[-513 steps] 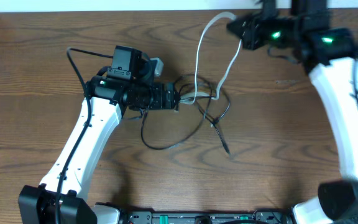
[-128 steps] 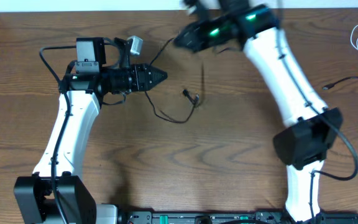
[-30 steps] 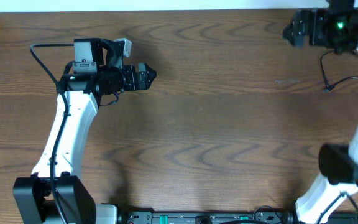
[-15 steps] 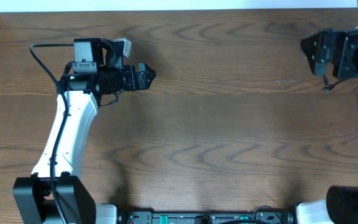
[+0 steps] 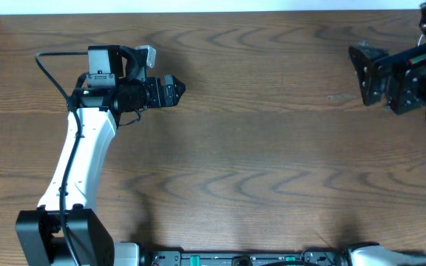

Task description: Untangle cables

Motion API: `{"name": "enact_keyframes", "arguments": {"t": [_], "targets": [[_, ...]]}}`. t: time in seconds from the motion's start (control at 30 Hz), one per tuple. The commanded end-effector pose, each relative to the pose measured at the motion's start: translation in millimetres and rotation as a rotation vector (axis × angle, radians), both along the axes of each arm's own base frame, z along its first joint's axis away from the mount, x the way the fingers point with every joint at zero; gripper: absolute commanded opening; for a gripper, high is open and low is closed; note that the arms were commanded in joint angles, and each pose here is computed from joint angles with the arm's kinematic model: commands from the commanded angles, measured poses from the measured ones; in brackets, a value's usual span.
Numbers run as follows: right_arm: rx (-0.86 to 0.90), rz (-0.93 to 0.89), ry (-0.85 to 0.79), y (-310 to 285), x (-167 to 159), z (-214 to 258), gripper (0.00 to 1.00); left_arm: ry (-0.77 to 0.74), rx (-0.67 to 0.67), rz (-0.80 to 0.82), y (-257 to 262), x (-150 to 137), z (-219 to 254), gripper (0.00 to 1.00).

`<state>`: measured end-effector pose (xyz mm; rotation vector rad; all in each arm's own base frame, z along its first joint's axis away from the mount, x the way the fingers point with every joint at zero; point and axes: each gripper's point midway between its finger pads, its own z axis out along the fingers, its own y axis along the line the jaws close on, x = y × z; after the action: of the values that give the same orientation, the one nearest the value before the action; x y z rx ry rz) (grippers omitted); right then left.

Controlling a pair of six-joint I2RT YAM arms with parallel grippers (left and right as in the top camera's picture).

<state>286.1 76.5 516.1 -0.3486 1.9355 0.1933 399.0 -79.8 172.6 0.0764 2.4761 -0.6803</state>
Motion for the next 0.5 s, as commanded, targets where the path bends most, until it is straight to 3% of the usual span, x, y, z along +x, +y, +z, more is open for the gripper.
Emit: {"name": "enact_keyframes", "arguments": {"t": [0.0,0.2,0.47], "targets": [[-0.041,-0.042,-0.023,-9.0,6.9,-16.2,0.99,-0.026,0.007,0.005,2.1,0.1,9.4,0.99],[-0.032,-0.075,-0.068,-19.4,3.1,-50.6,0.99,-0.026,0.007,0.005,2.1,0.1,9.4,0.99],[-0.019,-0.175,-0.183,-50.2,-33.7,-113.8,0.99,-0.026,0.007,0.005,2.1,0.1,9.4,0.99]]}}
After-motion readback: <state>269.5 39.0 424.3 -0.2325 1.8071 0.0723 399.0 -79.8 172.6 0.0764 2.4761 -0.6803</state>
